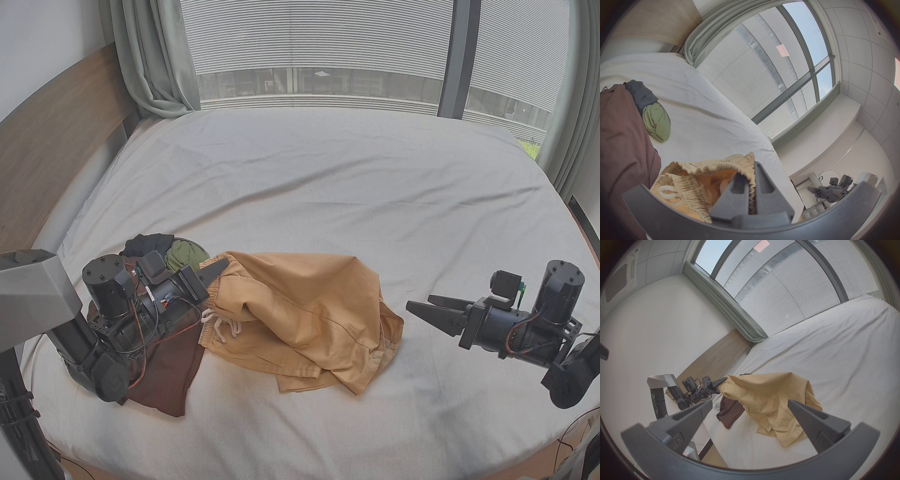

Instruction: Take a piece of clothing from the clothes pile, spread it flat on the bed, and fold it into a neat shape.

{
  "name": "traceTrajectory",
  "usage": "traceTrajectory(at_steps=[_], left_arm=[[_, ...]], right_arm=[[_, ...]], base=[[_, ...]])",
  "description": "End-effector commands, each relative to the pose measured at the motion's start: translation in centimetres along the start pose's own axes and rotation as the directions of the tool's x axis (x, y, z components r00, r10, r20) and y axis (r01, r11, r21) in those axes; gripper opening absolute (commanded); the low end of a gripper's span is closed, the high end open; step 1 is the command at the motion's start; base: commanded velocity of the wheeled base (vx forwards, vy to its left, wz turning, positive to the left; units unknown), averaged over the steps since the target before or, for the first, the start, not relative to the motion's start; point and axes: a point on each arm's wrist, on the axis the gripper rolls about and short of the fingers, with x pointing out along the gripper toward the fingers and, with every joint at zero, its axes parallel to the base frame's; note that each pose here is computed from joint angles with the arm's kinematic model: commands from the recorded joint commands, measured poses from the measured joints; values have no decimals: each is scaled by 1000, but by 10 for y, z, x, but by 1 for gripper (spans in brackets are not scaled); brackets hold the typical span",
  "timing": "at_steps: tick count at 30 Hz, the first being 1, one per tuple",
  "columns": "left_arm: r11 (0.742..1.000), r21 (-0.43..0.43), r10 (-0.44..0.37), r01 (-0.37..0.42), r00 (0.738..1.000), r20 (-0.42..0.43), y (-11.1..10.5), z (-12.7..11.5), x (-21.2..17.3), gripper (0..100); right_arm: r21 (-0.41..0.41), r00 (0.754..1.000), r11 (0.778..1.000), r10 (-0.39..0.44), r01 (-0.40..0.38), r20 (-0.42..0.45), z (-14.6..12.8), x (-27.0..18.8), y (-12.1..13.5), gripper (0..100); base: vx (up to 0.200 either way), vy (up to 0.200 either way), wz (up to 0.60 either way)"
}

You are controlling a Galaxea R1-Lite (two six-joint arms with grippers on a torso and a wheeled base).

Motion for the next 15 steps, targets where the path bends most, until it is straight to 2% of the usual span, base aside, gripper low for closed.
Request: traceTrajectory(at_steps=[1,7,15], left_arm=[[1000,-2,3,-3,1000,-4,1,-1,0,0],[1000,-3,3,-3,1000,-7,2,-2,0,0],[1000,-3,2,-2,1000,-8,2,-2,0,0]], right_arm=[[95,996,995,-31,39,-85,-32,22,-26,100],[111,996,993,-32,41,-77,-43,32,-36,100],[143,991,987,-57,74,-122,-63,45,-55,100]], base=[[0,0,0],[0,0,0],[0,0,0]])
